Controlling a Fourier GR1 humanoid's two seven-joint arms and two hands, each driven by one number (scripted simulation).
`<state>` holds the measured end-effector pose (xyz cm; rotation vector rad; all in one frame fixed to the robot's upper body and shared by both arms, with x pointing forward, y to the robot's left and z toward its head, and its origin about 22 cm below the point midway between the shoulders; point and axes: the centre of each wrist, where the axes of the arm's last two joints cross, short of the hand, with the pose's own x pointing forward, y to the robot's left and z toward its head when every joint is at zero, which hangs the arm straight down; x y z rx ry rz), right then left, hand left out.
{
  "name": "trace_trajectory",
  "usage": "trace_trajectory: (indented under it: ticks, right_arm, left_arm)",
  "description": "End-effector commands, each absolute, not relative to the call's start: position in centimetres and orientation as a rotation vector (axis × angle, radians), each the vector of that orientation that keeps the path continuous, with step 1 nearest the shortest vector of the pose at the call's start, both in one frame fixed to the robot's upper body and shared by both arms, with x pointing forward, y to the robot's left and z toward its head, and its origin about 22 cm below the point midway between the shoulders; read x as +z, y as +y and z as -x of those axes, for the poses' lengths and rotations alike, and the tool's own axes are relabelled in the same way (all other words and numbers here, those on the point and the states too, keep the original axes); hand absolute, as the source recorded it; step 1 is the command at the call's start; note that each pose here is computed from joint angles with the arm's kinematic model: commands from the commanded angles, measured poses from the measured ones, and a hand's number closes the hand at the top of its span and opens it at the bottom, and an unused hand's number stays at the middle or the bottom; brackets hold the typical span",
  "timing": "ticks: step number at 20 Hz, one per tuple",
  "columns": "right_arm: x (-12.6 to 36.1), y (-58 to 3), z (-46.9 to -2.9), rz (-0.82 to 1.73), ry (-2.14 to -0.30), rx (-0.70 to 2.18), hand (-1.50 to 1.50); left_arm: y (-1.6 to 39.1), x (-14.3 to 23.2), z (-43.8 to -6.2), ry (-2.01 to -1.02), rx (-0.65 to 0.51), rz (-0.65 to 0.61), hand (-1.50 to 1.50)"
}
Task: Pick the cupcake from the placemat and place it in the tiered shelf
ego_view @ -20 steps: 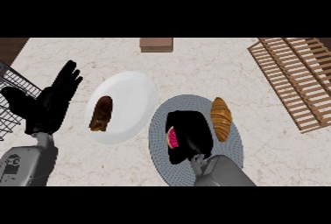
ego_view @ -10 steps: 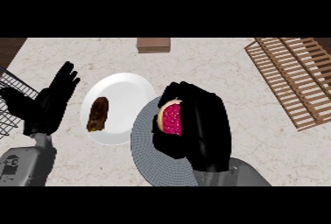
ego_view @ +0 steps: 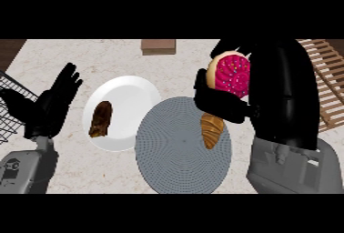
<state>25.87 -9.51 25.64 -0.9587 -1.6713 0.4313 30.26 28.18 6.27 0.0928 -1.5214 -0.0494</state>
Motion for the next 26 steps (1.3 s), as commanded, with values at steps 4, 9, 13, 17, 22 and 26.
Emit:
trace_trajectory:
  ticks: [4,9,13,17,22,26]
  right_arm:
    - [29.0,-16.9,-27.7,1.087,-1.538,0.326,1.5]
    - [29.2,-19.7,-27.7,1.137,-1.442,0.302,1.5]
    - [29.3,-25.0,-28.2,1.097,-1.496,0.163,1.5]
    - [27.9,-27.1,-27.7,1.133,-1.455,0.144,1.5]
    - [26.5,-32.2,-28.8,1.122,-1.456,0.117,1.5]
    - [26.6,-35.0,-28.3,1.122,-1.461,0.132,1.5]
  left_arm:
    - [27.1,5.8,-29.8,-1.536,-0.036,-0.095,0.0]
    - [27.0,6.5,-30.6,-1.536,-0.041,-0.112,0.0]
    - [28.1,6.2,-29.3,-1.535,-0.042,-0.081,0.0]
    - [25.9,7.5,-29.5,-1.524,-0.062,-0.09,0.0]
    - [28.9,6.1,-29.2,-1.542,-0.064,-0.08,0.0]
    - [28.4,5.3,-30.0,-1.516,-0.06,-0.082,0.0]
